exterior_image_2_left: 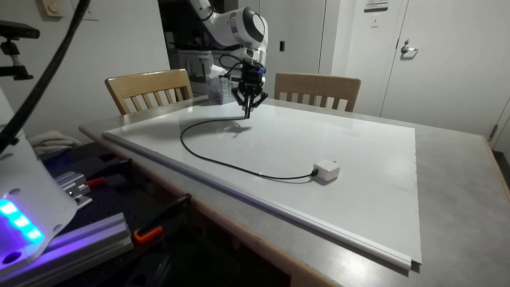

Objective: Put the white charger in the center of the table

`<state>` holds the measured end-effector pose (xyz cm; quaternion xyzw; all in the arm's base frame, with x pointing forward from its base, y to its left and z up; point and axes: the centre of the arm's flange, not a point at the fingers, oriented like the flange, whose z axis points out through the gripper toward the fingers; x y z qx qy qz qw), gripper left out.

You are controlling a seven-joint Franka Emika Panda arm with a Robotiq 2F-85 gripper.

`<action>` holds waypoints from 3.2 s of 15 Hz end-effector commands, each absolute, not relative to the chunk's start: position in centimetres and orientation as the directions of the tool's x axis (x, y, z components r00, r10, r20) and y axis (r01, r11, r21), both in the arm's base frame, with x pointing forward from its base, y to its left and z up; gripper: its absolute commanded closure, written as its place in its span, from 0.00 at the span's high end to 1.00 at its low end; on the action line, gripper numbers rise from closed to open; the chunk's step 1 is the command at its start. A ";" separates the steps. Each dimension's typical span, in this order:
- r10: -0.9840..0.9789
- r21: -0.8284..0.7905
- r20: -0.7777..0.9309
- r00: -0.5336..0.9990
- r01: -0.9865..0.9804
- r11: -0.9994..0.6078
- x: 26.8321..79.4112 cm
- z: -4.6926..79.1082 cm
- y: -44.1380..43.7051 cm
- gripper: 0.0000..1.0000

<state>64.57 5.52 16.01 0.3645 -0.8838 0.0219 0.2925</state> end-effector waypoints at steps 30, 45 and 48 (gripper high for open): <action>-0.332 0.239 0.720 -0.609 -0.232 0.943 58.6 18.7 -1.7 1.00; -0.593 0.235 0.688 -0.417 -0.646 0.727 60.9 18.8 -0.8 1.00; -0.593 0.233 0.685 -0.424 -0.643 0.730 61.0 18.8 -1.3 1.00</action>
